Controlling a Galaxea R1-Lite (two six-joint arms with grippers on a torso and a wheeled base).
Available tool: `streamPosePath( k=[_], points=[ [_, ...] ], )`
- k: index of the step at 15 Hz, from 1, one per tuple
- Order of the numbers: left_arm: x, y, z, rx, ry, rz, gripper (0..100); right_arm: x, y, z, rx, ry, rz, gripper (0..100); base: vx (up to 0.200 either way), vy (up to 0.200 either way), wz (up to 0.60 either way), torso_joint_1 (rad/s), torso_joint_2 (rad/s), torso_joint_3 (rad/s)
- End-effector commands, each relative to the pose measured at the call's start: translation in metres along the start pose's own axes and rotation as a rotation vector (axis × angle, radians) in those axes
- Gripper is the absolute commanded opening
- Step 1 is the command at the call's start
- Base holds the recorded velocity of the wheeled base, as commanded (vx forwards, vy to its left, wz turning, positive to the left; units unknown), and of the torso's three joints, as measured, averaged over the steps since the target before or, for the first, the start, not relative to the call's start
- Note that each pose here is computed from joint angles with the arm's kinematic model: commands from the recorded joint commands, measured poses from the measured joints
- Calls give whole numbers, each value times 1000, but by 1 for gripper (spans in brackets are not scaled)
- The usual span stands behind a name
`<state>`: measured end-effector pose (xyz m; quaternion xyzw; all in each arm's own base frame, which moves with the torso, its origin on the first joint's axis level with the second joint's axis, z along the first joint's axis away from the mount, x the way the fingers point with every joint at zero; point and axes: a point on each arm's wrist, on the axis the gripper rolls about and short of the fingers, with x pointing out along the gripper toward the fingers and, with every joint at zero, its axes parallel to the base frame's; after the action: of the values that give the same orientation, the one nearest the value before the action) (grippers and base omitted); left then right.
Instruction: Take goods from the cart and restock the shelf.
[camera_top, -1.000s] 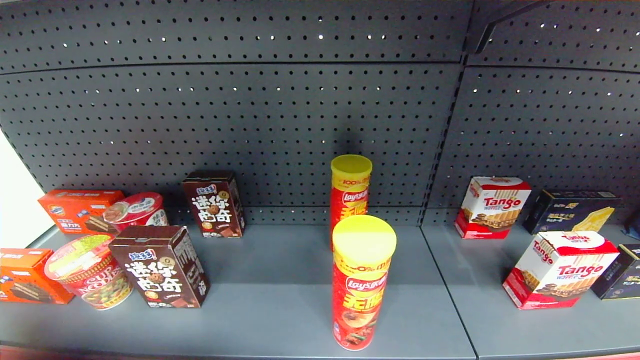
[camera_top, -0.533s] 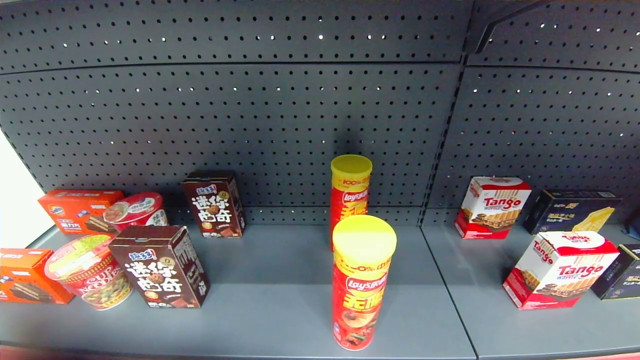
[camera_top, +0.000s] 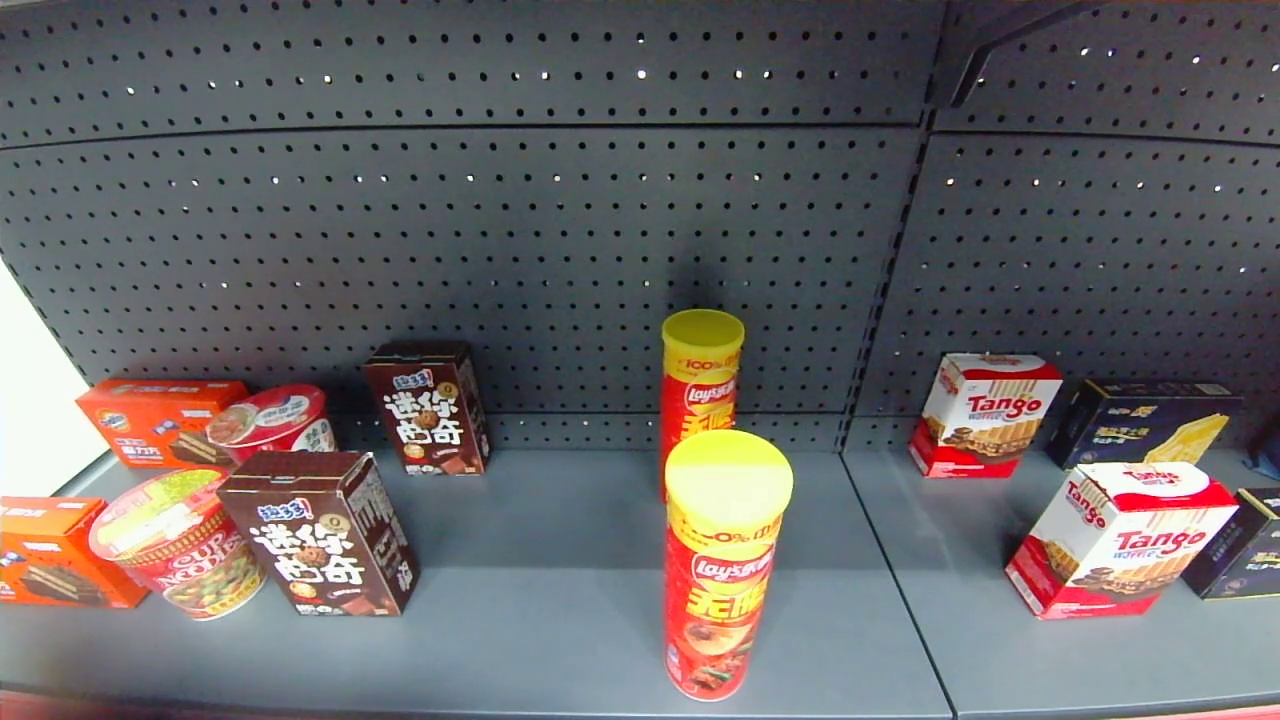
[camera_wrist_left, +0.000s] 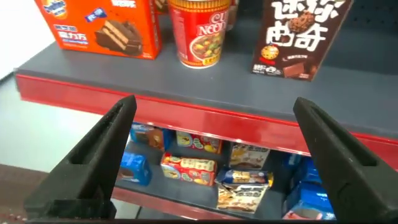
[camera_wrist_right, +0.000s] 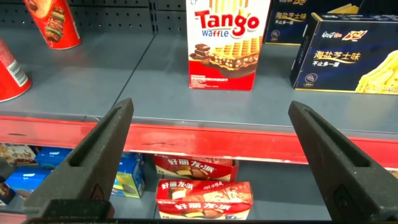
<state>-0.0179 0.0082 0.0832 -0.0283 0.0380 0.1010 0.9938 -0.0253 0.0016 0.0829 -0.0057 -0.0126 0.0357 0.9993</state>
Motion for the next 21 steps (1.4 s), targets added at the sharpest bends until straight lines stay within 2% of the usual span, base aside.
streamPosePath(
  k=[1,3,6,14,15,17,19,21],
  points=[
    [0,0,0,0,3,-5,100,0,0,0,0,2,-1,100,0,0,0,0,0,0],
    [0,0,0,1,4,-8,100,0,0,0,-2,2,1,100,0,0,0,0,0,0],
    [0,0,0,1,5,-9,100,0,0,0,0,2,4,100,-200,0,0,4,4,6],
    [0,0,0,-2,5,-9,100,0,0,0,-2,2,2,100,0,0,0,0,0,0],
    [0,0,0,-12,3,-9,100,0,0,0,-5,2,2,100,0,-200,0,7,-2,-2],
    [0,0,0,-96,3,-7,100,0,0,0,-6,0,-1,100,0,0,0,0,0,0],
    [0,0,0,-107,2,-6,100,0,0,0,-8,0,-1,100,0,0,0,0,0,0],
    [0,0,0,-106,2,-6,100,0,0,0,-8,0,-1,100,0,0,0,0,0,0]
  ],
)
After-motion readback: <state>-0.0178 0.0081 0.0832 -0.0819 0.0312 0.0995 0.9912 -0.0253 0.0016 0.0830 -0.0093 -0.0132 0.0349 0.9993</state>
